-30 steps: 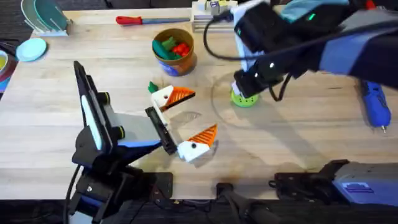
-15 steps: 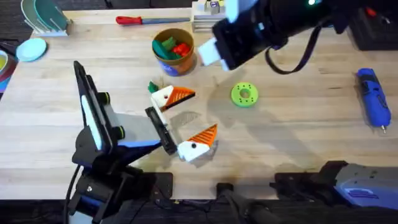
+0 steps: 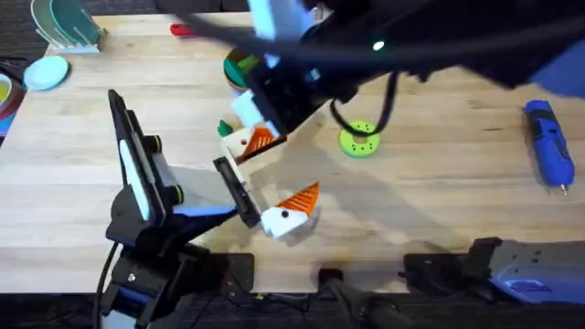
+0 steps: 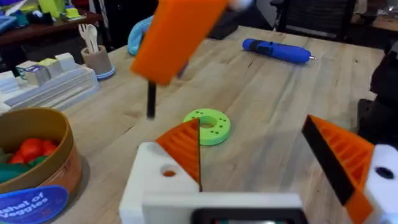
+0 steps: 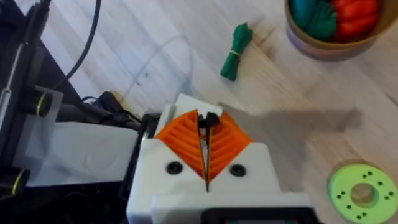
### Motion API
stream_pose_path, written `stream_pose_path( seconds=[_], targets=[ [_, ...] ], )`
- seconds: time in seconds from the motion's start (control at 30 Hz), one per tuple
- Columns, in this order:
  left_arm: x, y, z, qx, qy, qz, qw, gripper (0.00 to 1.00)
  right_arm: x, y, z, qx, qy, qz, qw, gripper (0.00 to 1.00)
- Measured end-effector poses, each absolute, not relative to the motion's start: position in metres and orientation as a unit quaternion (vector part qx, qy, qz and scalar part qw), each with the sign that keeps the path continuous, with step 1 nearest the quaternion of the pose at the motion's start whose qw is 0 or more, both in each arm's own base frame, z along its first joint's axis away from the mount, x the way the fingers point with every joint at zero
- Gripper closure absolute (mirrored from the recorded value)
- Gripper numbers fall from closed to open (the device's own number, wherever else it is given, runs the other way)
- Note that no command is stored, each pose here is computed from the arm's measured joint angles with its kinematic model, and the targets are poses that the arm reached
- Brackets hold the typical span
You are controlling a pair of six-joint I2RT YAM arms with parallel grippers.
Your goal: Pick up the gripper from the table and insert it into the empty holder that is missing its gripper. Then pick up a screw, insert it into the mounting hole, and use the screwdriver to tighten it. Finally, clean up the table by picking up the vegetable and placing it into the bucket.
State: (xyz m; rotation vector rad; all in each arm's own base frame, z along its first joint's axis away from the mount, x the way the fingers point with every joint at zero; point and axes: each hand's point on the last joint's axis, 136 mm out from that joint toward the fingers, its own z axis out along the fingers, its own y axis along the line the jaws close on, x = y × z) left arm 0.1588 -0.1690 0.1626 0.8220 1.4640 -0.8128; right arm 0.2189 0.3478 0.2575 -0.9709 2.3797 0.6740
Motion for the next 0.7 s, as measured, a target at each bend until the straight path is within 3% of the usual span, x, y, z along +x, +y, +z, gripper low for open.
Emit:
stream_pose_path(
  seconds=[0.7],
  targets=[
    [0.159,-0.169,0.162,0.353,0.631,-0.351,0.595,0.008,0.203,0.359,0.229,-0.361,0.882,0.235,0.191,0.995]
  ],
)
